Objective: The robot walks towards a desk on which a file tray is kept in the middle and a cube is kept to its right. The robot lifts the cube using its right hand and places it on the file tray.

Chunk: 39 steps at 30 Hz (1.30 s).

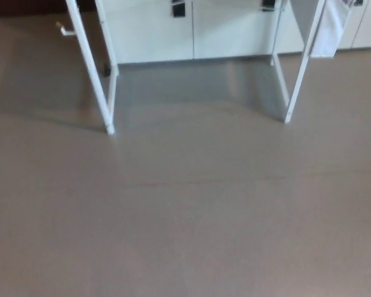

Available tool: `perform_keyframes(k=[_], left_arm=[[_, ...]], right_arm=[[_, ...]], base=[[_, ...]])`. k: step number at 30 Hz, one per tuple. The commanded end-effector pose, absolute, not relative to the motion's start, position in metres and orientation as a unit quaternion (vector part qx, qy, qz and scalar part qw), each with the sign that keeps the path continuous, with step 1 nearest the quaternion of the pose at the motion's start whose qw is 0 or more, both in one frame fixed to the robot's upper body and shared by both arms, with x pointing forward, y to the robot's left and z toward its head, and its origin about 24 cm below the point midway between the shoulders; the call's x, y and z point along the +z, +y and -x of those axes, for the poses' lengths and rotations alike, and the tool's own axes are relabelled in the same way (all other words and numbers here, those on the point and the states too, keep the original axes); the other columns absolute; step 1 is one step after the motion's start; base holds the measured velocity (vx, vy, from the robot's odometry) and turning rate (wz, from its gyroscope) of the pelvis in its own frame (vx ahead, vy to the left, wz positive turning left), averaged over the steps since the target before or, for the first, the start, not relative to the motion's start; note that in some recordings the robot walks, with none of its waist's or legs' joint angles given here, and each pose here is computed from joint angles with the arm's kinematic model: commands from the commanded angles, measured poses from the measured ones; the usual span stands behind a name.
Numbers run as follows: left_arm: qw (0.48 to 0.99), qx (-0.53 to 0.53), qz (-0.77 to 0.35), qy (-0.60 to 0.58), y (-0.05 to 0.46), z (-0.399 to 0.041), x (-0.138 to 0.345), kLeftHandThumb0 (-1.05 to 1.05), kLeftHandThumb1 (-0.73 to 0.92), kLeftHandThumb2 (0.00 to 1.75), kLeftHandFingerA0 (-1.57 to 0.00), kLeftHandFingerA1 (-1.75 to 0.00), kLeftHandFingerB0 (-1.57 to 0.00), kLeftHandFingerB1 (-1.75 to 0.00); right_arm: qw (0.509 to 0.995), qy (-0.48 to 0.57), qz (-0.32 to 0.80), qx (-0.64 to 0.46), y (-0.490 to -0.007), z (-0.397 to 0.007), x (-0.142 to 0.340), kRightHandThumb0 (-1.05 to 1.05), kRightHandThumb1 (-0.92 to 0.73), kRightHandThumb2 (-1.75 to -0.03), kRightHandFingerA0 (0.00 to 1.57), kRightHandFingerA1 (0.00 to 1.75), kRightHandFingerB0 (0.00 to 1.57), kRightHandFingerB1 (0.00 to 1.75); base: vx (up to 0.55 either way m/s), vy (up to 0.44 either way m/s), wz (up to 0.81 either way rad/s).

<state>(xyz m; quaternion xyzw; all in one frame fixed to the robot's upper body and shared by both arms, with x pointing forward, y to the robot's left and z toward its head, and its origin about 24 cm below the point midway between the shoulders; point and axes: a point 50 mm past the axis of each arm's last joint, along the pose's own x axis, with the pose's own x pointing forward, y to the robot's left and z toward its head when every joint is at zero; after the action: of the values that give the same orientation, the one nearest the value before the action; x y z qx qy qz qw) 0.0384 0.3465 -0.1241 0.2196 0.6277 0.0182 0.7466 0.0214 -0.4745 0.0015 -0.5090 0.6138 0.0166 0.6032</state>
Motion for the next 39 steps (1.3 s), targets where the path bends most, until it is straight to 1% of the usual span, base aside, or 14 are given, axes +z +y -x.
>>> perform_keyframes(k=[1, 4, 5, 6, 17, 18, 20, 21, 25, 26, 27, 31, 32, 39], left_arm=[[0.747, 0.016, -0.232, 0.623, 0.3548, -0.0418, -0.1183, -0.80, 0.77, 0.64, -0.16, -0.62, -0.18, -0.50], [0.747, 0.017, -0.229, 0.624, 0.3547, -0.0428, -0.1182, -0.81, 0.77, 0.64, -0.16, -0.62, -0.18, -0.50], [0.746, 0.022, -0.231, 0.625, 0.3547, -0.0421, -0.1187, -0.83, 0.57, 1.03, -0.19, -0.66, -0.18, -0.60], [0.740, 0.020, -0.240, 0.628, 0.3552, -0.0440, -0.1187, -0.93, 0.74, 0.65, -0.18, -0.78, -0.16, -0.66], [0.738, 0.010, -0.254, 0.625, 0.3553, -0.0464, -0.1184, -0.95, 0.77, 0.64, -0.14, -0.85, -0.15, -0.74], [0.741, 0.009, -0.251, 0.623, 0.3560, -0.0461, -0.1176, -0.86, 0.58, 1.05, -0.21, -0.70, -0.17, -0.62], [0.746, 0.011, -0.247, 0.618, 0.3562, -0.0458, -0.1172, -0.86, 0.57, 1.05, -0.21, -0.70, -0.18, -0.63], [0.741, 0.008, -0.253, 0.622, 0.3564, -0.0459, -0.1173, -0.91, 0.78, 0.64, -0.16, -0.80, -0.17, -0.67], [0.742, 0.008, -0.252, 0.621, 0.3561, -0.0481, -0.1173, -0.94, 0.77, 0.64, -0.13, -0.88, -0.15, -0.75], [0.741, 0.008, -0.256, 0.621, 0.3560, -0.0484, -0.1176, -0.93, 0.59, 1.10, -0.21, -0.76, -0.15, -0.67], [0.742, 0.012, -0.250, 0.622, 0.3560, -0.0481, -0.1176, -0.94, 0.77, 0.63, -0.14, -0.87, -0.15, -0.74], [0.740, 0.008, -0.253, 0.624, 0.3561, -0.0475, -0.1176, -0.96, 0.78, 0.63, -0.13, -0.90, -0.14, -0.78], [0.739, 0.010, -0.254, 0.624, 0.3561, -0.0468, -0.1178, -0.95, 0.58, 1.10, -0.20, -0.78, -0.15, -0.70], [0.739, 0.011, -0.258, 0.622, 0.3575, -0.0494, -0.1167, -0.95, 0.58, 1.10, -0.21, -0.78, -0.15, -0.69]], right_arm=[[0.604, 0.613, 0.509, 0.015, -0.4746, -0.0208, 0.0017, -0.81, -0.61, -0.93, 0.12, 0.45, 0.05, 0.27], [0.604, 0.613, 0.509, 0.015, -0.4748, -0.0209, 0.0020, -0.81, -0.61, -0.93, 0.12, 0.45, 0.05, 0.27], [0.604, 0.613, 0.509, 0.015, -0.4748, -0.0209, 0.0020, -0.81, -0.61, -0.93, 0.12, 0.45, 0.05, 0.27], [0.605, 0.613, 0.508, 0.015, -0.4744, -0.0210, 0.0013, -0.81, -0.61, -0.93, 0.12, 0.45, 0.05, 0.27], [0.606, 0.614, 0.505, 0.013, -0.4741, -0.0188, 0.0007, -0.81, -0.61, -0.93, 0.12, 0.45, 0.05, 0.27], [0.606, 0.614, 0.505, 0.013, -0.4741, -0.0188, 0.0007, -0.81, -0.61, -0.93, 0.12, 0.45, 0.05, 0.27], [0.607, 0.614, 0.505, 0.012, -0.4740, -0.0188, 0.0006, -0.81, -0.61, -0.93, 0.12, 0.45, 0.05, 0.27], [0.607, 0.614, 0.505, 0.012, -0.4740, -0.0188, 0.0006, -0.81, -0.61, -0.93, 0.12, 0.45, 0.05, 0.27], [0.607, 0.615, 0.503, 0.012, -0.4735, -0.0176, -0.0005, -0.81, -0.61, -0.93, 0.12, 0.45, 0.05, 0.27], [0.607, 0.615, 0.503, 0.012, -0.4735, -0.0172, -0.0005, -0.81, -0.61, -0.93, 0.12, 0.45, 0.05, 0.27], [0.607, 0.616, 0.502, 0.012, -0.4733, -0.0164, -0.0008, -0.81, -0.61, -0.93, 0.12, 0.45, 0.05, 0.27], [0.606, 0.617, 0.502, 0.012, -0.4733, -0.0153, -0.0010, -0.81, -0.61, -0.93, 0.12, 0.45, 0.05, 0.27], [0.606, 0.617, 0.502, 0.012, -0.4733, -0.0153, -0.0010, -0.81, -0.61, -0.93, 0.12, 0.45, 0.05, 0.27], [0.608, 0.616, 0.500, 0.012, -0.4723, -0.0157, -0.0022, -0.81, -0.61, -0.93, 0.12, 0.45, 0.05, 0.27]], base=[[0.35, 0.058, -0.15], [0.34, 0.048, 0.03], [0.30, 0.028, 0.11], [0.29, -0.008, 0.05], [0.34, -0.160, 0.09], [0.21, -0.146, 0.15], [0.23, -0.117, -0.01], [0.29, -0.087, -0.03], [0.29, -0.023, -0.11], [0.32, 0.057, -0.17], [0.33, 0.059, -0.09], [0.41, 0.107, -0.18], [0.39, 0.111, 0.06], [0.27, -0.052, 0.08]])
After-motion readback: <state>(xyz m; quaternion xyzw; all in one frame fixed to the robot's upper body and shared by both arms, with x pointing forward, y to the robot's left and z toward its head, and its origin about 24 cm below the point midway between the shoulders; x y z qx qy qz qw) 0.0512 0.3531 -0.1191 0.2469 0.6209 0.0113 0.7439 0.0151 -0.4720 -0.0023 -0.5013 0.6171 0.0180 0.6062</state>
